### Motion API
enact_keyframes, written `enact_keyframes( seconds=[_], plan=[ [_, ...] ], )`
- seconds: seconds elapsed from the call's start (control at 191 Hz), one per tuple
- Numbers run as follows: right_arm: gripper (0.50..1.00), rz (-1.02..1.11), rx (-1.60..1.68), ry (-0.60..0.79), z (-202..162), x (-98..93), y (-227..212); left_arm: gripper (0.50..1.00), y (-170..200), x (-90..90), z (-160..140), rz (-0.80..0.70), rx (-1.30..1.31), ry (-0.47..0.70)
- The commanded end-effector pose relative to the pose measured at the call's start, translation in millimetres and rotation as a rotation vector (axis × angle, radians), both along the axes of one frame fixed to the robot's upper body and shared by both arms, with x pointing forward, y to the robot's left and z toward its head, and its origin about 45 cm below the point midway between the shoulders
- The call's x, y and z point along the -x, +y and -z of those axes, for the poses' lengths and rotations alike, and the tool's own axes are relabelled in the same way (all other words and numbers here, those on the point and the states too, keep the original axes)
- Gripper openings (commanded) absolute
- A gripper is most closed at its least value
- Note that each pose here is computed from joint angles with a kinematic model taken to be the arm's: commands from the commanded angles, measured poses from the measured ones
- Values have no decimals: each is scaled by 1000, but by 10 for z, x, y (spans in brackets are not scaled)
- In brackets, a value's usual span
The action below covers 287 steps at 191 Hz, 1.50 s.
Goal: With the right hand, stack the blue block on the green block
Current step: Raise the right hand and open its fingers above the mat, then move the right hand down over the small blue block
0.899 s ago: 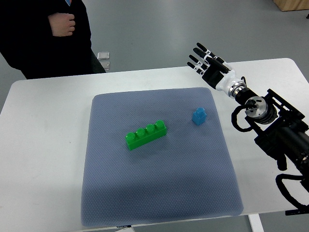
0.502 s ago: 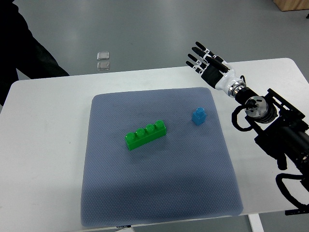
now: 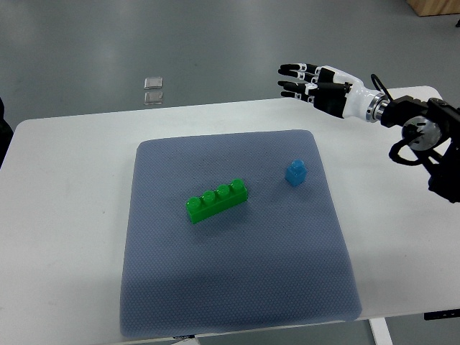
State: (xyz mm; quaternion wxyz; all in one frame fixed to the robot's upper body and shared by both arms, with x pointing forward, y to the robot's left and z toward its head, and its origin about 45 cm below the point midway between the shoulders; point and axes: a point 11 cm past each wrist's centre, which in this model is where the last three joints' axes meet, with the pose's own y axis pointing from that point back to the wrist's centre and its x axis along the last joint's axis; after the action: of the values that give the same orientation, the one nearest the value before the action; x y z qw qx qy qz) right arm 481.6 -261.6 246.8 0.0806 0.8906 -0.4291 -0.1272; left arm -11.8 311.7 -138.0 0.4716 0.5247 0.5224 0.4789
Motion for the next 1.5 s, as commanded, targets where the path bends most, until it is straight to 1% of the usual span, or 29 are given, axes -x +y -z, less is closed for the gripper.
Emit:
enact_keyframes(
  seconds=[0.0, 0.078, 0.193, 0.293, 0.376, 0.423, 0.429, 0.497, 0.565, 0.779, 0.868, 0.941, 0.957, 1.124, 1.459, 1.495],
  plan=[
    [915, -71, 246, -43, -143, -9, -178, 1000, -8, -1, 0, 0, 2, 0],
    [915, -157, 423, -107, -310, -7, -146, 1000, -23, -2, 1, 0, 6, -1],
    [915, -302, 649, -229, -548, 104, -30, 1000, -25, -2, 1, 1, 8, -1],
    [915, -433, 764, -352, -735, 227, 283, 1000, -20, -2, 1, 0, 6, 0],
    [915, -513, 793, -397, -738, 347, 490, 1000, -18, -11, 0, 1, 5, -2],
    [915, -513, 793, -397, -737, 347, 490, 1000, -18, -11, 0, 1, 5, -2],
    [915, -551, 820, -404, -701, 396, 558, 1000, -29, -11, 1, 1, 8, -2],
    [915, -582, 872, -415, -684, 400, 611, 1000, -30, -11, 1, 1, 9, -2],
    [915, -589, 884, -417, -678, 400, 618, 1000, -30, -11, 1, 1, 9, -2],
    [915, -634, 999, -380, -409, 434, 537, 1000, -36, -12, 1, 1, 11, -2],
    [915, -648, 1026, -344, -245, 463, 489, 1000, -30, -11, 1, 1, 9, -2],
    [915, -644, 1038, -335, -222, 453, 470, 1000, -30, -11, 1, 1, 9, -2],
    [915, -642, 1049, -316, -151, 455, 446, 1000, -30, -11, 1, 1, 9, -2],
    [915, -669, 1046, -286, 71, 506, 523, 1000, -30, -10, 1, 2, 9, -2],
    [915, -678, 1064, -262, 226, 486, 582, 1000, -25, -10, 1, 2, 8, -2],
    [915, -675, 1107, -249, 274, 466, 523, 1000, -25, -10, 1, 2, 8, -2]
  ],
)
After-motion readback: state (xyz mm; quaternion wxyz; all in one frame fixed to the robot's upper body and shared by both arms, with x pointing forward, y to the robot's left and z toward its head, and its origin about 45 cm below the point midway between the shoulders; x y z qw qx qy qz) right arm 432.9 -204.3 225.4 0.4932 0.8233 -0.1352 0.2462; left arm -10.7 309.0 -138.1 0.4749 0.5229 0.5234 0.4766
